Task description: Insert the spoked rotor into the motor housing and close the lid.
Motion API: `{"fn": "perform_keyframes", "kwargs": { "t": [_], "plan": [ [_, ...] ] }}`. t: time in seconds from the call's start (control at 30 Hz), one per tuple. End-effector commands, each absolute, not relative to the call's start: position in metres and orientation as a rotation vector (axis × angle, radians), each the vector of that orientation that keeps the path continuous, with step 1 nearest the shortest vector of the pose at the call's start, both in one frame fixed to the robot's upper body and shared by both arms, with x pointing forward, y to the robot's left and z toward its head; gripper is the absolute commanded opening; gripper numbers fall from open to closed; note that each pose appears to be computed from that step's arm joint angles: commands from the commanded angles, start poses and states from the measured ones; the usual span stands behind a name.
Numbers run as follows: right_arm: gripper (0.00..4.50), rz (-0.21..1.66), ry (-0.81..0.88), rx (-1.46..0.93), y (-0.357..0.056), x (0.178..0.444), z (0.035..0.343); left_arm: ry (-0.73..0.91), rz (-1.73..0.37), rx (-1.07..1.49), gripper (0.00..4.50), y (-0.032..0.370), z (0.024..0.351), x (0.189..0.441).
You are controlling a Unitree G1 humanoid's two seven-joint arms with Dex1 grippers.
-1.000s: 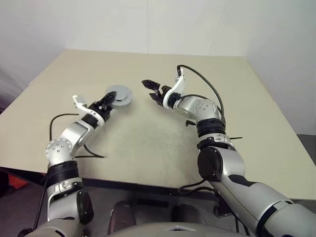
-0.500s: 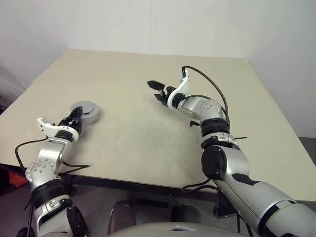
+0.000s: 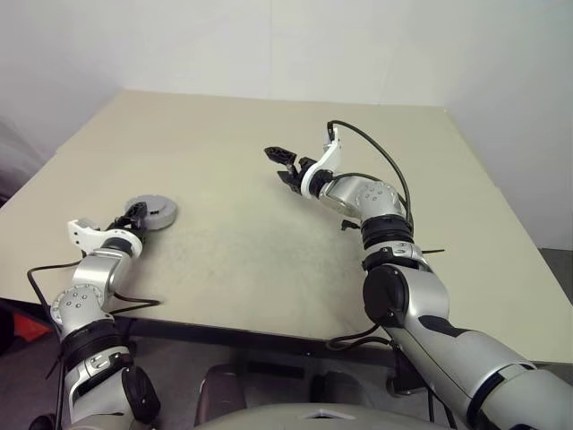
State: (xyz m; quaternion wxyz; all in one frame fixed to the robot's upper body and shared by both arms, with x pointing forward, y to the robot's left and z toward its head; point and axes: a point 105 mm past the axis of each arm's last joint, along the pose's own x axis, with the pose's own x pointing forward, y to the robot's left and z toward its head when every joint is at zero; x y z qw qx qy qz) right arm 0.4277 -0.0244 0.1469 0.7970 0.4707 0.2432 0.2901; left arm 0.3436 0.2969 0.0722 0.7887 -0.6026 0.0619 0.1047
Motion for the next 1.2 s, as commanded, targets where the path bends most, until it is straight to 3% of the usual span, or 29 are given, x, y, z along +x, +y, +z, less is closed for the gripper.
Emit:
{"fn": "perform_keyframes", "kwargs": {
  "t": [0.03, 0.27, 0.3, 0.5, 0.73, 0.93, 1.2],
  "plan": [
    [4.28, 0.634, 0.483, 1.015, -0.025, 0.431, 0.159, 0.130, 0.195, -1.266, 2.23, 0.297, 0.080, 0.342],
    [4.32, 0.618, 0.501, 1.010, -0.025, 0.432, 0.155, 0.309, 0.122, -1.292, 4.37, 0.258, 0.063, 0.324],
    [4.32, 0.615, 0.506, 1.011, -0.024, 0.432, 0.154, 0.353, 0.105, -1.294, 4.47, 0.249, 0.058, 0.319],
    [4.32, 0.606, 0.523, 1.001, -0.023, 0.432, 0.152, 0.555, 0.004, -1.314, 4.47, 0.207, 0.044, 0.296],
    [4.32, 0.604, 0.501, 0.930, -0.029, 0.434, 0.150, 0.660, -0.220, -1.203, 4.47, 0.166, 0.061, 0.292],
    [4.32, 0.836, 0.367, 0.559, -0.040, 0.418, 0.151, 0.537, -0.441, -0.815, 4.47, 0.148, 0.097, 0.307],
    [4.32, 1.077, 0.243, 0.155, -0.078, 0.394, 0.136, 0.297, -0.505, -0.468, 4.47, 0.162, 0.126, 0.327]
  ]
}}
